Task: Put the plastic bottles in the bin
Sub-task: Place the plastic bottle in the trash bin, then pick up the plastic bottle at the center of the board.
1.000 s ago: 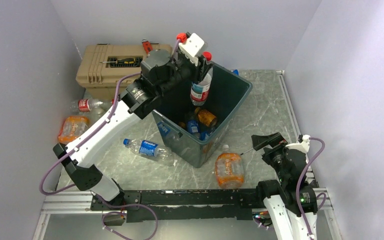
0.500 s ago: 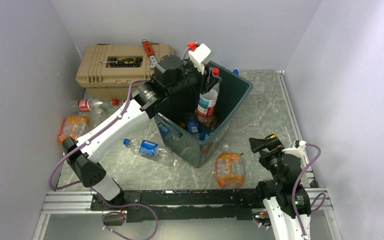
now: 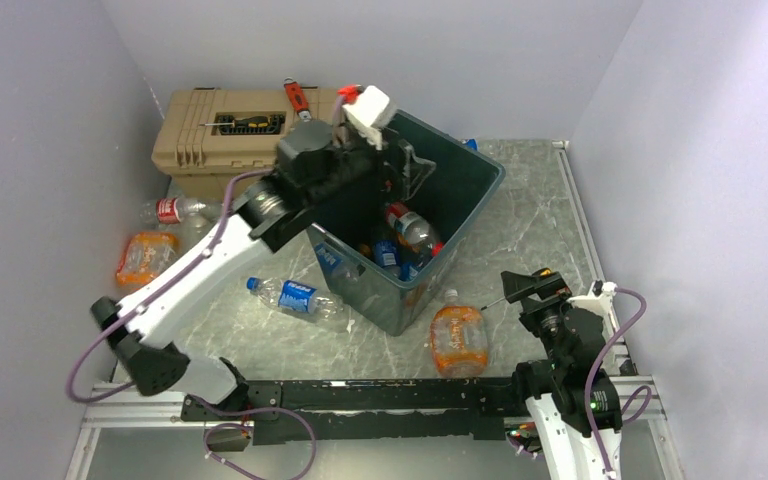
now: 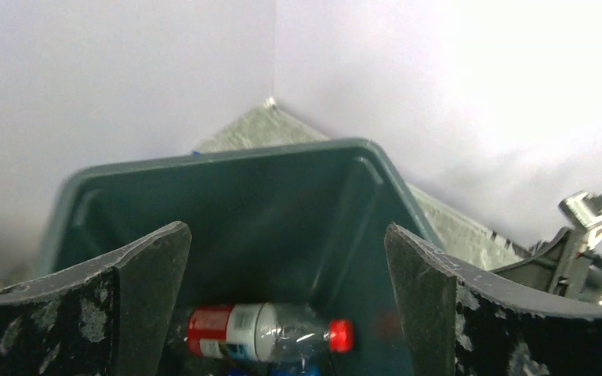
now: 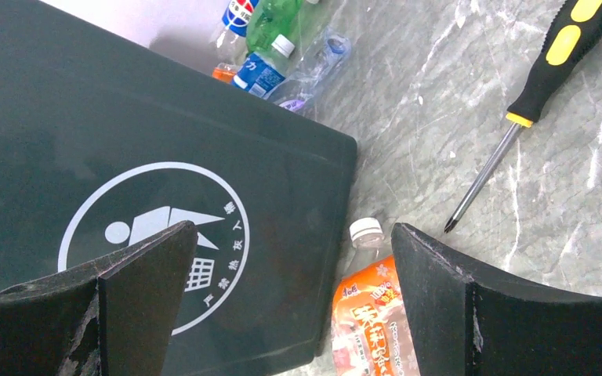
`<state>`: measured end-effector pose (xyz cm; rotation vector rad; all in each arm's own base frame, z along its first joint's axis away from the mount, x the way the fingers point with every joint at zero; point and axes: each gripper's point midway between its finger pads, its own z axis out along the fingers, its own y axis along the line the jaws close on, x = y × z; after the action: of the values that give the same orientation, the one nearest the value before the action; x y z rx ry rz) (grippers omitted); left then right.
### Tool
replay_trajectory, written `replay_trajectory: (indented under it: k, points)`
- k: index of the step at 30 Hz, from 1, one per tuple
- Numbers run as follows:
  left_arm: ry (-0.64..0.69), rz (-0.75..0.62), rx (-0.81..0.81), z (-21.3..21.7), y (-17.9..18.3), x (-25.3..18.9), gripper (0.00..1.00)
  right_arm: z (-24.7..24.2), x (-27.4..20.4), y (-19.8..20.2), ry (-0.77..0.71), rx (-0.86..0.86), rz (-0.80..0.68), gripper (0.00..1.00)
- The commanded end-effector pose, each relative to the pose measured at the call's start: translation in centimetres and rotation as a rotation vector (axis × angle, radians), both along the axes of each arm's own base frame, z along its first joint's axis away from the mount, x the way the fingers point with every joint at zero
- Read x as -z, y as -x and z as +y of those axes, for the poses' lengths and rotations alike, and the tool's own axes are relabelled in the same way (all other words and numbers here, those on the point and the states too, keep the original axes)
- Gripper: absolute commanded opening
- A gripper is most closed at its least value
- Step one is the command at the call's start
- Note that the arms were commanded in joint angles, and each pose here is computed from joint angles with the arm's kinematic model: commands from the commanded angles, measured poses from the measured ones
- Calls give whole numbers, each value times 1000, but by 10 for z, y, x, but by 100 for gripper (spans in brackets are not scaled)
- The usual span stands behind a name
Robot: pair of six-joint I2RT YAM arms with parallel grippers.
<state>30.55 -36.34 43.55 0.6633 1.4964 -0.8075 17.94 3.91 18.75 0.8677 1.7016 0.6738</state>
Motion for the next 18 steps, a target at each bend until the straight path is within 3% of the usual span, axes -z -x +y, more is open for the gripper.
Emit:
replay_trajectory:
  k: [1,5,10,14,18]
  points:
    - [170,-172,-116,71,37,-92,100,-3,-29,3,-1,14,-135,100]
    - [119,-161,-423,153,39,-81,99,-3,-25,4,17,3,-121,100]
    - [-27,-54,-784,243,46,-20,99,-1,-17,6,17,-7,-114,100]
    - [-77,10,-979,294,62,21,99,1,-9,6,1,-15,-107,99]
    - [-102,95,-1069,315,71,58,100,4,-4,6,0,-30,-93,99]
